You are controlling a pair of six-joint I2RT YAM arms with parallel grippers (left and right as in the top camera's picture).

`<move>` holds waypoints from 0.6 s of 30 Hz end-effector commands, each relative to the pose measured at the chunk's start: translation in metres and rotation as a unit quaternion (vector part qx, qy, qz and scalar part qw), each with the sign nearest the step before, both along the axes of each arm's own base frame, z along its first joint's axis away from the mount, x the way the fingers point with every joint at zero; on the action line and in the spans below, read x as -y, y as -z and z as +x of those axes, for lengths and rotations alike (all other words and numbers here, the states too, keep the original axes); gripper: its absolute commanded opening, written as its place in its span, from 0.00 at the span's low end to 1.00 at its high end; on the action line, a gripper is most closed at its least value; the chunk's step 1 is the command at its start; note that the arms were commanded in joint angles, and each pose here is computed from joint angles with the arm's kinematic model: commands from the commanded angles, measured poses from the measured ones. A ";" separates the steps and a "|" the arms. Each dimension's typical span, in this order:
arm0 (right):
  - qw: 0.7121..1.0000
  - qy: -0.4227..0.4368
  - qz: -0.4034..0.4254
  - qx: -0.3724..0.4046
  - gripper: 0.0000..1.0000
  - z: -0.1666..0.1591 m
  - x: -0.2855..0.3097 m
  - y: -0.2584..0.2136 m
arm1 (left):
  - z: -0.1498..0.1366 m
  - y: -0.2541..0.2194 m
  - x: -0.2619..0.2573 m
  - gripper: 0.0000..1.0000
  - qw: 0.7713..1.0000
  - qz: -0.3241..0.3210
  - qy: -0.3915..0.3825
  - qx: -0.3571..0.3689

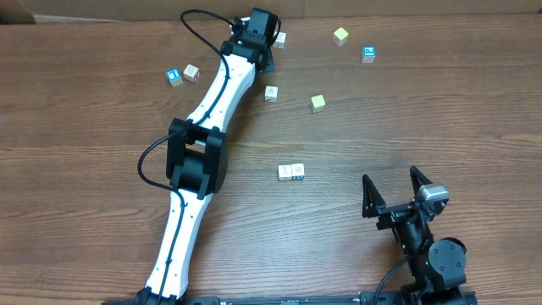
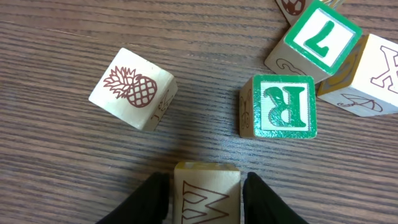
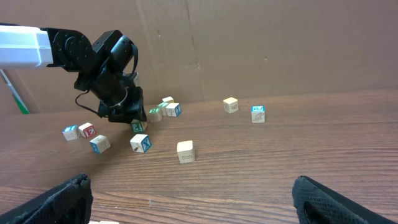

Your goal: Form a horizontal line

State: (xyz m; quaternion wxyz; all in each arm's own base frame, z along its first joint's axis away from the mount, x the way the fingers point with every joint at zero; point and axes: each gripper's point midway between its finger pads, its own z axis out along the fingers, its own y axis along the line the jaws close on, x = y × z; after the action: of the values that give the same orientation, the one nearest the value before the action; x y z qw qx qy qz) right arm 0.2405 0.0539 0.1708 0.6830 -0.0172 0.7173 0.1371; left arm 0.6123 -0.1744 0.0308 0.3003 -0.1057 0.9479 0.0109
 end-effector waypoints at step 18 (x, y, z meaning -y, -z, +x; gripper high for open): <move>1.000 -0.001 -0.001 0.004 1.00 0.000 -0.001 0.001 | -0.040 -0.119 -0.015 0.24 1.000 0.001 -0.001 0.008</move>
State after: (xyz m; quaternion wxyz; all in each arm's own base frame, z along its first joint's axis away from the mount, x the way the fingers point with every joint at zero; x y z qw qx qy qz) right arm 0.2405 0.0539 0.1710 0.6832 -0.0171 0.7170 0.1373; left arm 0.5796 -0.1624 0.0654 0.2576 -0.0999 0.9606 0.0319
